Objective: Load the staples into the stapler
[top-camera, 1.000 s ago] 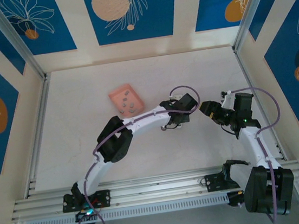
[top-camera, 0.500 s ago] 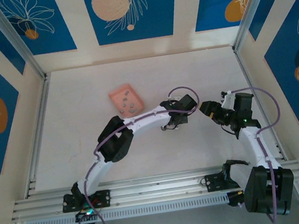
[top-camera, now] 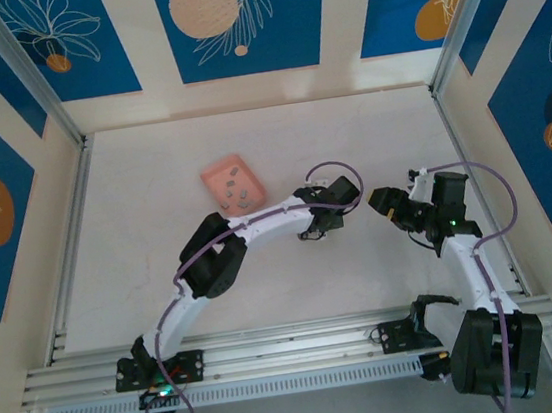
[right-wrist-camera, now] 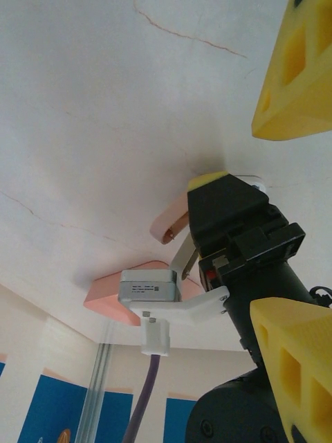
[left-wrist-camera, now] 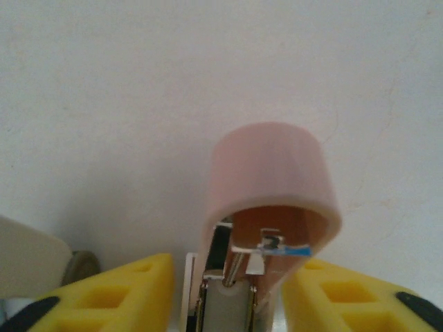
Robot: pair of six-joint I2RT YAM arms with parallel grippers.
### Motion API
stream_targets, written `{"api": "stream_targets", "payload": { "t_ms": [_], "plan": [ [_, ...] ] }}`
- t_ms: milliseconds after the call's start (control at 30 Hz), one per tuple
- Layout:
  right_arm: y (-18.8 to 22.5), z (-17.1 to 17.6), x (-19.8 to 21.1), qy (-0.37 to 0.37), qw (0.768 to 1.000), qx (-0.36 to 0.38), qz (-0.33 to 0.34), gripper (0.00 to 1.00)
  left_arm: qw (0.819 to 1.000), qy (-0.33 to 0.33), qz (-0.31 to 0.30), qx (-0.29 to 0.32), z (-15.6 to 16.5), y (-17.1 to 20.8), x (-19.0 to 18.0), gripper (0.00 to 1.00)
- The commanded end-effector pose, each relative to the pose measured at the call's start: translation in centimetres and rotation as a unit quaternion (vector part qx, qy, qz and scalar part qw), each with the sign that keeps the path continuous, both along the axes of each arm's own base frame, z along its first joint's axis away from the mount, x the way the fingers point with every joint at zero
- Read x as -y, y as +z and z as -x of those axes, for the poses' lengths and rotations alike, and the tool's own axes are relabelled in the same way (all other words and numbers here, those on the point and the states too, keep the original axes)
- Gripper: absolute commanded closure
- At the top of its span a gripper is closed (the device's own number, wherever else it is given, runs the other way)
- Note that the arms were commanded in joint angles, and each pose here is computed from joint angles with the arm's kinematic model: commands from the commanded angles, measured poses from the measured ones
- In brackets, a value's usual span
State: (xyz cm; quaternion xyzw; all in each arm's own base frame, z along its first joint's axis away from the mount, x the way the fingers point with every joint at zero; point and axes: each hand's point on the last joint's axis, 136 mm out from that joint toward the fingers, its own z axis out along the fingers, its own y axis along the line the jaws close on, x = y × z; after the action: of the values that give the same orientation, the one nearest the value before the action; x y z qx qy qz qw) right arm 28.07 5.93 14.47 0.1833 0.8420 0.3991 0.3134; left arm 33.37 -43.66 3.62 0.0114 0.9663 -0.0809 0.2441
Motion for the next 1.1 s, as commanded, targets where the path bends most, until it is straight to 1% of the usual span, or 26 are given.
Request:
{"api": "stream_targets", "payload": {
  "t_ms": [0,267,467,600,633,700,800,867,933,1000,1067],
  "plan": [
    [0.7,0.5,-0.1,0.007,1.0,0.005,0.003,0.38,1.0,0.014,0.007,0.01,-0.3,1.7,-0.8,0.49],
    [1.5,1.0,-0.2,0.001,1.0,0.017,0.002,0.38,0.999,0.007,0.033,0.041,-0.4,5.8,-1.2,0.38],
    [2.1,1.2,-0.6,0.002,1.0,0.018,-0.004,0.38,0.995,0.005,0.054,0.078,0.1,9.6,-3.0,0.34],
    [2.2,1.5,-2.4,0.029,0.999,0.019,-0.005,0.39,0.993,-0.008,0.059,0.097,0.7,11.3,-4.7,0.33],
    [2.2,1.5,-2.9,0.035,0.999,0.017,-0.001,0.39,0.993,-0.009,0.064,0.098,0.9,11.4,-5.1,0.33],
    [2.0,1.7,-4.2,0.048,0.999,0.013,0.012,0.39,0.99,-0.025,0.093,0.098,1.4,11.7,-5.3,0.33],
    [2.1,1.8,-5.8,0.056,0.998,0.009,0.031,0.39,0.985,-0.038,0.145,0.08,1.8,11.2,-6.2,0.31],
    [2.1,1.9,-6.6,0.055,0.998,0.004,0.039,0.39,0.983,-0.039,0.168,0.063,2.0,10.9,-7.1,0.29],
    [2.0,1.9,-7.0,0.05,0.998,0.0,0.048,0.39,0.983,-0.036,0.176,0.048,1.8,10.8,-8.4,0.29],
    [1.6,1.7,-7.3,0.042,0.997,-0.007,0.057,0.39,0.98,-0.051,0.188,0.042,1.7,11.3,-9.3,0.29],
    [1.4,1.5,-8.4,0.056,0.997,-0.011,0.054,0.39,0.979,-0.054,0.192,0.047,1.4,11.9,-10.5,0.29]
  ]
}}
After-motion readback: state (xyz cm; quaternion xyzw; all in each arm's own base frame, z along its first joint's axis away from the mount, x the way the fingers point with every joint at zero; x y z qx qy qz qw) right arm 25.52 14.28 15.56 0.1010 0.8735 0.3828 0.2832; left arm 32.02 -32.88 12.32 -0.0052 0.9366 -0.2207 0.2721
